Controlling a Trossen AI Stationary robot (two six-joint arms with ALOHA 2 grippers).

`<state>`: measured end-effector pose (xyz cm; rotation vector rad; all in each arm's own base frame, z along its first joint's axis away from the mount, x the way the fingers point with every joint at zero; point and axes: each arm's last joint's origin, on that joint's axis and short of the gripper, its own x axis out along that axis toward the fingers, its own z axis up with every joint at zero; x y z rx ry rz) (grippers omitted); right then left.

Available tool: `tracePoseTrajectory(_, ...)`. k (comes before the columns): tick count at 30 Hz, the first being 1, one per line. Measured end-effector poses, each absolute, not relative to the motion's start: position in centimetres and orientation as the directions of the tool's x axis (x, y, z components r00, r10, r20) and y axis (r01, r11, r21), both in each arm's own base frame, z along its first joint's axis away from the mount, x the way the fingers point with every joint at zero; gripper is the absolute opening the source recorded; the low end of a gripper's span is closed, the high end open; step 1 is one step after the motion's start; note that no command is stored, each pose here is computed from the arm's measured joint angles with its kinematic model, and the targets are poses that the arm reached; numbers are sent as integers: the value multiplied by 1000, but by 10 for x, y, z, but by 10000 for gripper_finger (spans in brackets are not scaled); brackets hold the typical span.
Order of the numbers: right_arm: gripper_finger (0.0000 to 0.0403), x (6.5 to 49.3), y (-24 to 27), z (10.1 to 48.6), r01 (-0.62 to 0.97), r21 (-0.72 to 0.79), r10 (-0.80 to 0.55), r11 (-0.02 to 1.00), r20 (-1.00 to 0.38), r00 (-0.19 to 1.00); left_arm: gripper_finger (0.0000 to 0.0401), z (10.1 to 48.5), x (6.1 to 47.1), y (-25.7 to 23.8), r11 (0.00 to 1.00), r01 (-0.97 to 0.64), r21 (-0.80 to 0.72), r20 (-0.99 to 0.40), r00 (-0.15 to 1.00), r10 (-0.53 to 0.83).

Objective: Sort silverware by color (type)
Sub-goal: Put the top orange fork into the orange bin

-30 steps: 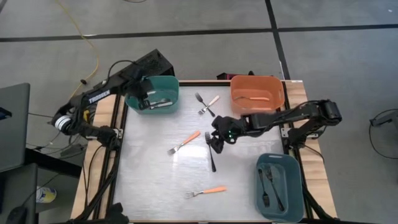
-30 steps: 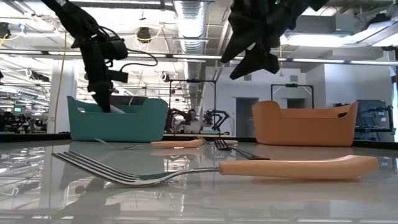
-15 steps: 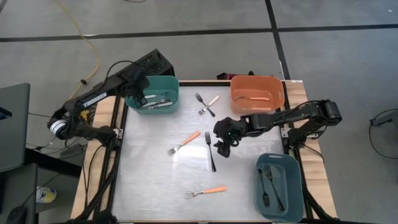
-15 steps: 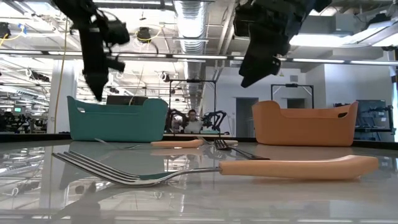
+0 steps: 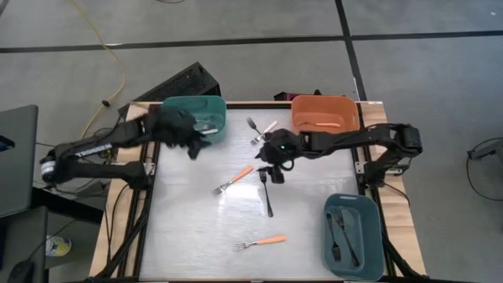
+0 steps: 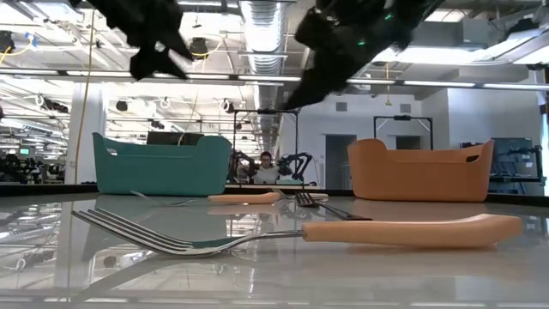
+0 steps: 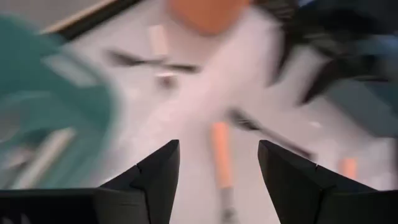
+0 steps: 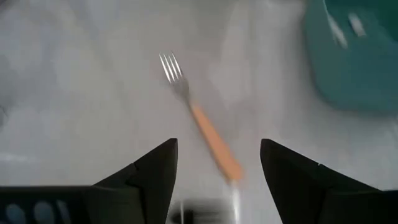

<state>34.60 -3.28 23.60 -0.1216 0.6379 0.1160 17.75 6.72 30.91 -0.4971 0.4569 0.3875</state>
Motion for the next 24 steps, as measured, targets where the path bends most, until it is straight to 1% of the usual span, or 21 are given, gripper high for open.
tracePoseTrajectory(2,253,359,-36,228,-197,-62,126,978,-574,809,199,308,185,48,824,-398,-403,-447,871,202)
tracePoseTrajectory(5,251,378,-38,211,-234,-72,143,970,-611,778,192,307,193,22,825,-353,-441,-380,906,184)
tracePoseTrajectory(9,243,405,-41,197,-289,-131,147,948,-625,767,186,303,199,-7,832,-345,-434,-361,913,190)
tracePoseTrajectory(11,239,418,-41,187,-300,-129,152,945,-640,753,185,301,201,-17,831,-354,-430,-363,910,199)
tracePoseTrajectory(14,234,433,-38,170,-317,-111,165,942,-669,725,185,299,201,-29,830,-353,-433,-368,909,195)
tracePoseTrajectory(19,227,453,-29,155,-345,-101,187,933,-683,706,185,299,201,-38,827,-340,-447,-361,915,181)
tracePoseTrajectory(21,225,456,-26,143,-354,-83,193,931,-714,673,185,299,201,-39,827,-332,-453,-356,918,173)
tracePoseTrajectory(24,219,458,-24,137,-331,-91,162,939,-733,661,185,300,201,-40,830,-322,-456,-356,920,162)
